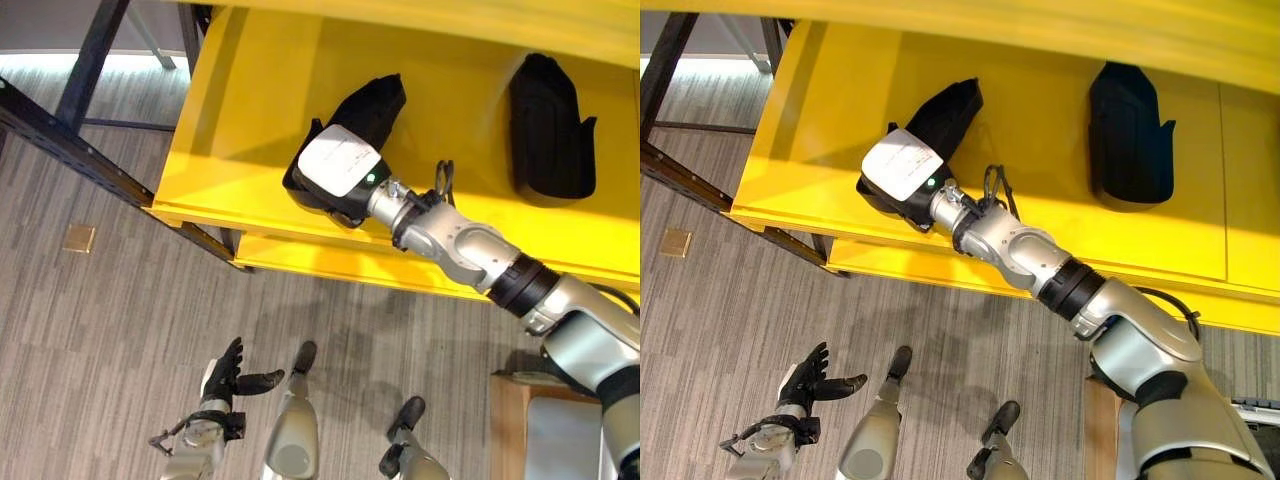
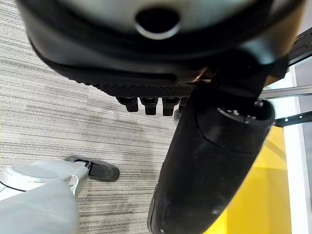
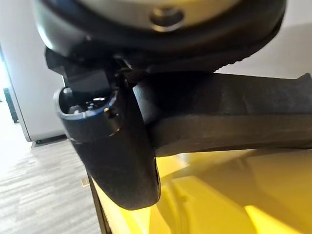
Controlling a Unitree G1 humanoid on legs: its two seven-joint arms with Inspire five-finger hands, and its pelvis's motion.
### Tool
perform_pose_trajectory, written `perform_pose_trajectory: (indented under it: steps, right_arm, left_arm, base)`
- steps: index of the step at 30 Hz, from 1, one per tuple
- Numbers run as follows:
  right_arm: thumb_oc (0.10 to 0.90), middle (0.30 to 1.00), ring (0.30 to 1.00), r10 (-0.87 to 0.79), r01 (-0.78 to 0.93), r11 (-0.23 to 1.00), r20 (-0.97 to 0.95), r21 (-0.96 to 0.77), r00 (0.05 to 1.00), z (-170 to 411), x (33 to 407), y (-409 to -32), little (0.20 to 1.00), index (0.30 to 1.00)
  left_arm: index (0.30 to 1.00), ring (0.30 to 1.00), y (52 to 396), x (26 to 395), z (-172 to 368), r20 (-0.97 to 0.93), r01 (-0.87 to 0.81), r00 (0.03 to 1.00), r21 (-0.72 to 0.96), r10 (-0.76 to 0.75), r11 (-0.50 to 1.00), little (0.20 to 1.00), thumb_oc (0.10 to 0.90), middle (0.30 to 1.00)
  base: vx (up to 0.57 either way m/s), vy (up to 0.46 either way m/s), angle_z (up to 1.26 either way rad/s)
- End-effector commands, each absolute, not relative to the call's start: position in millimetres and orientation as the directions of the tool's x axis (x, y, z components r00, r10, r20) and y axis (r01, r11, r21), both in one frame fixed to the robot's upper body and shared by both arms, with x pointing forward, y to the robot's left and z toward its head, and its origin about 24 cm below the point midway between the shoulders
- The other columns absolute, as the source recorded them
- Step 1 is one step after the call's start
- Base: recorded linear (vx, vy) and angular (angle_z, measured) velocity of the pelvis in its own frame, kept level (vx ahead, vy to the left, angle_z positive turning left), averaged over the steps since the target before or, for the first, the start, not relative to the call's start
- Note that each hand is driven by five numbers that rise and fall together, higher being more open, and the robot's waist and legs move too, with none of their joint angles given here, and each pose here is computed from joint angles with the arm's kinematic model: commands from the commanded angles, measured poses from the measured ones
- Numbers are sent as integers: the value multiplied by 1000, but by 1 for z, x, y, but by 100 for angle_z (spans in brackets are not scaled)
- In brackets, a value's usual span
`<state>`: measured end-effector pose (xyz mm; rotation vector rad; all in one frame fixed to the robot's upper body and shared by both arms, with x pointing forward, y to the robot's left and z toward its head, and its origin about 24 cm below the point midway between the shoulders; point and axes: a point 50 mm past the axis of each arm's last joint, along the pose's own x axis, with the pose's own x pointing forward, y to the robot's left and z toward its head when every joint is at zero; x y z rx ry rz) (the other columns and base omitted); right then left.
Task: Move parts from the plastic box to the shelf.
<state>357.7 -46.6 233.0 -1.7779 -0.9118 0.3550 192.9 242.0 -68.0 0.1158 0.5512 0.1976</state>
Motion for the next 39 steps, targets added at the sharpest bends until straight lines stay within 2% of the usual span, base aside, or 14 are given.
perform_pose_trajectory:
  steps: [1, 7, 15, 29, 39]
  right_arm:
    - [400, 300, 300, 729, 533, -248, 206, -809, 653, 274, 361, -49, 300, 300]
    - [400, 300, 300, 698, 554, -383, 161, -739, 697, 277, 370, -61, 300, 300]
    - [400, 300, 300, 665, 543, -459, 132, -703, 735, 275, 375, -74, 300, 300]
    - [400, 300, 300, 700, 578, -470, 117, -667, 705, 283, 369, -66, 300, 300]
    - [400, 300, 300, 767, 640, -450, 98, -622, 635, 288, 358, -40, 300, 300]
  left_arm:
    - [1000, 1000, 253, 201, -49, -424, -110, 887, 189, 183, 976, 1000, 900, 1000]
    - [1000, 1000, 256, 197, -51, -435, -97, 884, 193, 174, 976, 1000, 900, 1000]
    - [1000, 1000, 255, 197, -51, -438, -86, 884, 191, 163, 978, 1000, 900, 1000]
    - [1000, 1000, 258, 198, -49, -434, -88, 885, 200, 169, 976, 1000, 900, 1000]
    - [1000, 1000, 262, 201, -46, -422, -104, 888, 205, 184, 973, 1000, 900, 1000]
  base:
    - [0, 0, 0]
    - [1, -2, -1]
    - [0, 0, 0]
    - [4, -5, 0]
    - [0, 0, 0]
